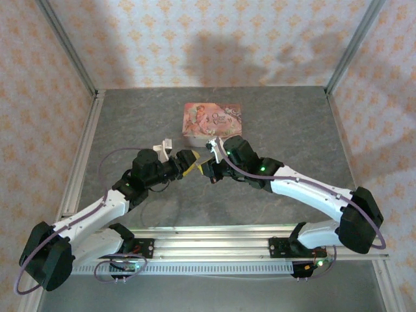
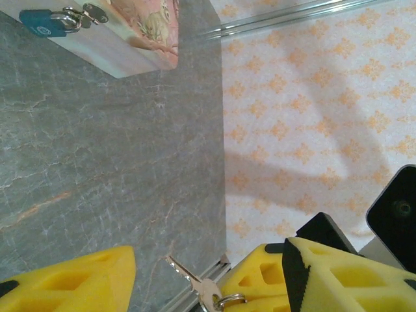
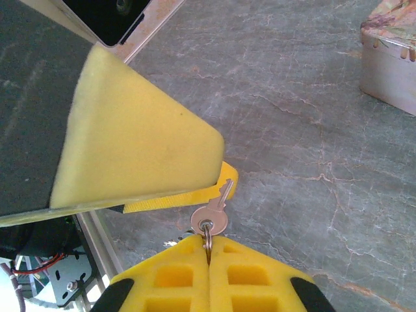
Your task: Unlock the padlock with the key
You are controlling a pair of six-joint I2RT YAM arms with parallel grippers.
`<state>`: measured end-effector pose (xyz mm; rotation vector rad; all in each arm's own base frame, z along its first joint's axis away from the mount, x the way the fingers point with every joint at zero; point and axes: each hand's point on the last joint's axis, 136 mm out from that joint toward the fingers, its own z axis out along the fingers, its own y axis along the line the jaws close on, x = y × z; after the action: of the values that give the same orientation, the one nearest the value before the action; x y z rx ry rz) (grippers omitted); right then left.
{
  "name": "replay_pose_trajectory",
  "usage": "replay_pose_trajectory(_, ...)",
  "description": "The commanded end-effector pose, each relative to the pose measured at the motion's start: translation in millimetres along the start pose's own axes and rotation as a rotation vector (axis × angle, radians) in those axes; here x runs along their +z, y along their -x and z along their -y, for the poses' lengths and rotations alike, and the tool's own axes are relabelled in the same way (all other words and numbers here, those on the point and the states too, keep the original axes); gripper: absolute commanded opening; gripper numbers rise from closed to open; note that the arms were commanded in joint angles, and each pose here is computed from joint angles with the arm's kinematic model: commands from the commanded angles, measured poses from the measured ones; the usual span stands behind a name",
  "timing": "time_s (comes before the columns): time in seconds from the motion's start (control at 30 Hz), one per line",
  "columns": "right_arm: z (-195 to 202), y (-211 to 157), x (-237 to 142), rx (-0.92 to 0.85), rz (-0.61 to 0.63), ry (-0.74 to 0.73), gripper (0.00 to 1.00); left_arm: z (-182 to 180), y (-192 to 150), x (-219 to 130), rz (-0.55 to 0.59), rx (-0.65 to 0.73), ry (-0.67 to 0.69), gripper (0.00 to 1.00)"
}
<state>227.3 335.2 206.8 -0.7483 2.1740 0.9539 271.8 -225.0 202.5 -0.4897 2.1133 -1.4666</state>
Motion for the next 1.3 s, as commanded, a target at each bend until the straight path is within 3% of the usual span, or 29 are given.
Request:
replay_pose_trajectory(0.0,-4,10,-6,-0.005,0.053,0.012,0.00,1,4,-1,0.014,-0.020,-0.013,0.63)
replay_pose_trajectory(0.37,-6,6,-3,0.003,0.048,0.031,0.00,22,6,3,-0.002,-0.038,-0.090,0.52)
replay_pose_trajectory(0.83,-10,1,1,-0.011,0.010,0.057,0.00,22,1,2,-0.031,0.009,-0.079,0.22)
replay_pose_trajectory(1.03,-8,0,-3,-0.050,-0.022,0.032,0.00,9,-5,0,-0.062,0.078,0.003,0.00)
replay_pose_trajectory(1.27,-10,4,-9,-0.063,-0.022,0.024,0.00,7,0,-16,-0.015,0.243,0.049,0.00)
